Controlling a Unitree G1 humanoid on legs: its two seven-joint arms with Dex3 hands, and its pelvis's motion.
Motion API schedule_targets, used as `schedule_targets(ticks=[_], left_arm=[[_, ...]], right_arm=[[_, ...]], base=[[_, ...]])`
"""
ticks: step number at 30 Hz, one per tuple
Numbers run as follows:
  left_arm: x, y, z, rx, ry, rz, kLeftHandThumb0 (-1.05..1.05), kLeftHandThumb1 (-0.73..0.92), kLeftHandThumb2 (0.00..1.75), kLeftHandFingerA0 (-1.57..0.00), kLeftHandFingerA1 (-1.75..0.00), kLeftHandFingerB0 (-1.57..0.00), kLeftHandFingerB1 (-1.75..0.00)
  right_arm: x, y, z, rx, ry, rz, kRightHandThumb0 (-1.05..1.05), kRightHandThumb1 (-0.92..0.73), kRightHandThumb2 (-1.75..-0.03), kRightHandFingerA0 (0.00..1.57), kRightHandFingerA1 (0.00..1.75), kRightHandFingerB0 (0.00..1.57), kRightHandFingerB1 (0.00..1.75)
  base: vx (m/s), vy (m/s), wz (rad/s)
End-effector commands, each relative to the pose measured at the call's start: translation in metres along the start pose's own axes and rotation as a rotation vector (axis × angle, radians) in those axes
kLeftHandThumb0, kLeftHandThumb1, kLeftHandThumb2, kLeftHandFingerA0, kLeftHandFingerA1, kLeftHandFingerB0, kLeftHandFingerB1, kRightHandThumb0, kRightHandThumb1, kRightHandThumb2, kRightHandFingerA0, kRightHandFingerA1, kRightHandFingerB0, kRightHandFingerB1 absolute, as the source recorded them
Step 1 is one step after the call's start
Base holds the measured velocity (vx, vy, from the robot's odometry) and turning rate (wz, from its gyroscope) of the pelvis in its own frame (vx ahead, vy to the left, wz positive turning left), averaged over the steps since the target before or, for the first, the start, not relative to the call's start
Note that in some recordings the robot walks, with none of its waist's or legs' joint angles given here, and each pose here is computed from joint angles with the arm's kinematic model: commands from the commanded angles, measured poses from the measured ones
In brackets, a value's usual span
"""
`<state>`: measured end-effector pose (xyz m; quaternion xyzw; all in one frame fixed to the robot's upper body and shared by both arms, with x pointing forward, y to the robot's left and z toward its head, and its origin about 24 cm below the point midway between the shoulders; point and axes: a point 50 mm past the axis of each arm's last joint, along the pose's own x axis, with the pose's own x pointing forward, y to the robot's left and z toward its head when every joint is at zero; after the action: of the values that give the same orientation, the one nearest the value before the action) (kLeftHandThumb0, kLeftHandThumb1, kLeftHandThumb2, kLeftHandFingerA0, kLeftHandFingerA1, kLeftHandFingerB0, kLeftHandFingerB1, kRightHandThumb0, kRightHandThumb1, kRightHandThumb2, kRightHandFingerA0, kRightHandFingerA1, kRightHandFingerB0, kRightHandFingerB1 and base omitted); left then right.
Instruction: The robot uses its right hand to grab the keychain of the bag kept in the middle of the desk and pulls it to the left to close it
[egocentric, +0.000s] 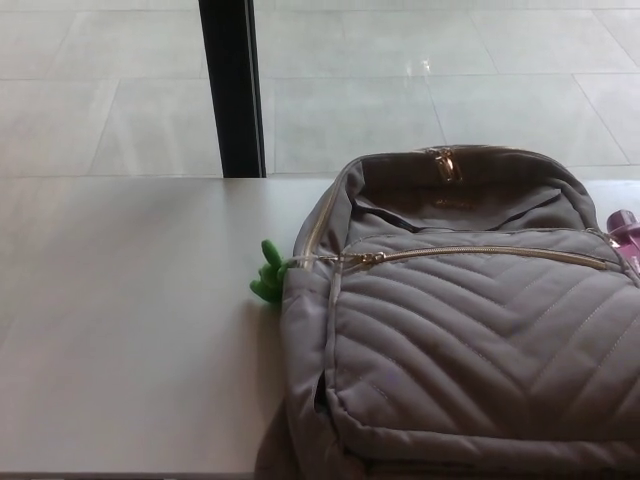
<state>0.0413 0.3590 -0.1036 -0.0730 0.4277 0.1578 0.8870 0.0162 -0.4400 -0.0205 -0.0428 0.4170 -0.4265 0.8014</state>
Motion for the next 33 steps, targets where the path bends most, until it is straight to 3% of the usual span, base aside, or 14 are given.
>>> schedule_targets(ticks=[1, 4, 7, 10, 11, 12, 13, 17, 18, 20, 21, 22, 23, 33], left_arm=[[-0.01, 0.019, -0.001, -0.005, 0.033, 0.079, -0.99, 0.77, 0.95, -0.49, -0.71, -0.28, -0.52], [-0.011, 0.02, -0.002, 0.009, 0.035, 0.069, -0.95, 0.76, 1.17, -0.47, -0.73, -0.21, -0.56], [-0.012, 0.021, 0.0, 0.035, 0.036, 0.072, -0.94, 0.92, 0.75, -0.49, -0.71, -0.19, -0.5], [-0.013, 0.023, -0.001, 0.042, 0.047, 0.068, -0.94, 0.92, 0.75, -0.47, -0.7, -0.16, -0.49], [-0.013, 0.023, -0.001, 0.052, 0.049, 0.072, -0.89, 0.75, 1.16, -0.46, -0.71, -0.16, -0.55], [-0.014, 0.024, 0.0, 0.048, 0.044, 0.076, -0.94, 0.92, 0.76, -0.45, -0.67, -0.19, -0.49], [-0.014, 0.024, 0.0, 0.043, 0.043, 0.072, -0.89, 0.76, 1.16, -0.43, -0.69, -0.15, -0.55], [-0.015, 0.026, 0.0, 0.059, 0.042, 0.074, -0.89, 0.75, 1.15, -0.45, -0.69, -0.17, -0.55], [-0.015, 0.026, 0.0, 0.07, 0.045, 0.079, -0.9, 0.92, 0.75, -0.49, -0.67, -0.2, -0.46], [-0.016, 0.027, 0.0, 0.06, 0.045, 0.076, -0.87, 0.75, 1.15, -0.45, -0.7, -0.17, -0.55], [-0.015, 0.027, 0.0, 0.075, 0.048, 0.079, -0.92, 0.92, 0.76, -0.45, -0.66, -0.22, -0.5], [-0.016, 0.027, 0.001, 0.084, 0.045, 0.077, -0.86, 0.76, 1.16, -0.45, -0.7, -0.18, -0.55], [-0.016, 0.027, 0.001, 0.086, 0.045, 0.076, -0.93, 0.92, 0.78, -0.44, -0.66, -0.21, -0.5], [-0.014, 0.025, -0.001, 0.053, 0.058, 0.072, -0.93, 0.92, 0.74, -0.48, -0.69, -0.17, -0.49]], right_arm=[[-0.012, 0.003, -0.047, 0.167, 0.102, -0.008, -0.44, -0.68, -0.59, 0.7, 1.26, 0.27, 0.71], [-0.014, 0.01, -0.053, 0.076, 0.171, 0.09, -0.34, -0.66, -0.59, 0.57, 0.97, 0.36, 0.68], [-0.017, 0.014, -0.056, 0.036, 0.161, 0.137, -0.37, -0.46, -0.94, 0.62, 0.87, 0.28, 0.64], [-0.02, 0.016, -0.053, -0.022, 0.151, 0.168, -0.4, -0.67, -0.59, 0.54, 0.93, 0.32, 0.65], [-0.021, 0.016, -0.052, -0.022, 0.144, 0.189, -0.4, -0.66, -0.59, 0.55, 0.92, 0.28, 0.65], [-0.022, 0.018, -0.051, -0.076, 0.136, 0.196, -0.43, -0.66, -0.6, 0.57, 0.89, 0.29, 0.65], [-0.023, 0.019, -0.051, -0.074, 0.132, 0.203, -0.43, -0.65, -0.6, 0.59, 0.9, 0.29, 0.66], [-0.023, 0.021, -0.053, -0.149, 0.131, 0.229, -0.45, -0.64, -0.59, 0.68, 0.84, 0.31, 0.64], [-0.025, 0.021, -0.052, -0.15, 0.127, 0.231, -0.44, -0.63, -0.59, 0.71, 0.85, 0.31, 0.64], [-0.027, 0.021, -0.053, -0.15, 0.125, 0.235, -0.44, -0.62, -0.58, 0.75, 0.86, 0.32, 0.65], [-0.027, 0.021, -0.053, -0.159, 0.127, 0.23, -0.44, -0.62, -0.58, 0.75, 0.83, 0.35, 0.63], [-0.027, 0.021, -0.054, -0.165, 0.129, 0.232, -0.44, -0.62, -0.58, 0.77, 0.84, 0.34, 0.63], [-0.027, 0.022, -0.054, -0.167, 0.129, 0.233, -0.45, -0.61, -0.58, 0.8, 0.86, 0.35, 0.65], [-0.027, 0.023, -0.054, -0.214, 0.106, 0.241, -0.47, -0.6, -0.58, 0.8, 0.83, 0.37, 0.63]], base=[[0.0, 0.0, 0.0], [0.0, 0.0, 0.0], [0.0, 0.0, 0.0], [0.0, 0.0, 0.0], [0.0, 0.0, 0.0], [0.0, 0.0, 0.0], [0.0, 0.0, 0.0], [0.0, 0.0, 0.0], [0.0, 0.0, 0.0], [0.0, 0.0, 0.0], [0.0, 0.0, 0.0], [0.0, 0.0, 0.0], [0.0, 0.0, 0.0], [0.0, 0.0, 0.0]])
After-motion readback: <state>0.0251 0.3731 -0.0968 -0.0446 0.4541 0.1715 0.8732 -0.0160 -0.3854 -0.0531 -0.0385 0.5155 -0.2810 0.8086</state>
